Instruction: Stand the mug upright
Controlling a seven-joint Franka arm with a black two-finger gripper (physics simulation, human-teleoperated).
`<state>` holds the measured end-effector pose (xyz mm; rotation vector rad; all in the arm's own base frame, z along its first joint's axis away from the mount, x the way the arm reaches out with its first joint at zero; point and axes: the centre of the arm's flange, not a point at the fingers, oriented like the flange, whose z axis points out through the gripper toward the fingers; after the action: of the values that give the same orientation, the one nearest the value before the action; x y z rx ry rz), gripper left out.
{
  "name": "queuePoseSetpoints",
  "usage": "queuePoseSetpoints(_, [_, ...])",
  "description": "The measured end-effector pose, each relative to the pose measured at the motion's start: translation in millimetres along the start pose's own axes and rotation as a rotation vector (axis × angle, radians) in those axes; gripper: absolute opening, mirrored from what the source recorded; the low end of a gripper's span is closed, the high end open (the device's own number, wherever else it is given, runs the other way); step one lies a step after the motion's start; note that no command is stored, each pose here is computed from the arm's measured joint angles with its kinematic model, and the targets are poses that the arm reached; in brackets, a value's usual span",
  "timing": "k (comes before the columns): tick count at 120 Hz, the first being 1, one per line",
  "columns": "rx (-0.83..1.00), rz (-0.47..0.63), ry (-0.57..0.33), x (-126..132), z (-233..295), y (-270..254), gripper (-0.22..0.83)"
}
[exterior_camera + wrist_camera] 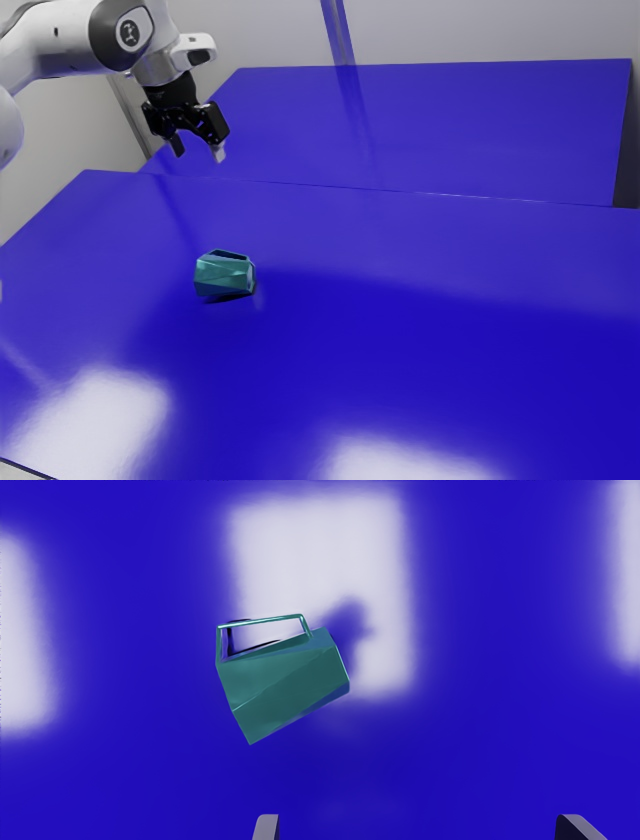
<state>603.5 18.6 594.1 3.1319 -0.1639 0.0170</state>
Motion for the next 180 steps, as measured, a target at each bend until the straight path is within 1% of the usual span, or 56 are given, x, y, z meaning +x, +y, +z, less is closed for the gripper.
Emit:
queuePoseSetpoints(26, [0.002, -0.023, 0.014, -6, -6, -13, 0.62])
queuePoseSetpoints(46, [-0.046, -0.115, -0.014, -41, 25, -58, 0.62])
queuePoseSetpoints(64, [-0.092, -0.223, -0.002, -69, 49, -107, 0.62])
queuePoseSetpoints(72, [-0.121, -0.268, 0.02, -85, 60, -125, 0.62])
queuePoseSetpoints(80, [-0.152, -0.288, 0.066, -101, 68, -132, 0.62])
queuePoseSetpoints(90, [-0.191, -0.258, 0.128, -104, 75, -110, 0.62])
queuePoseSetpoints(100, [-0.234, -0.257, 0.183, -108, 87, -102, 0.61])
queuePoseSetpoints(112, [-0.279, -0.262, 0.24, -124, 95, -103, 0.61])
queuePoseSetpoints(129, [-0.292, -0.324, 0.279, -167, 115, -142, 0.61])
queuePoseSetpoints(140, [-0.264, -0.316, 0.281, -182, 126, -152, 0.61])
queuePoseSetpoints(147, [-0.254, -0.293, 0.275, -182, 137, -151, 0.61])
queuePoseSetpoints(160, [-0.277, -0.269, 0.285, -174, 166, -156, 0.61])
queuePoseSetpoints(172, [-0.311, -0.265, 0.34, -160, 188, -162, 0.61])
queuePoseSetpoints(180, [-0.356, -0.285, 0.407, -151, 202, -169, 0.61])
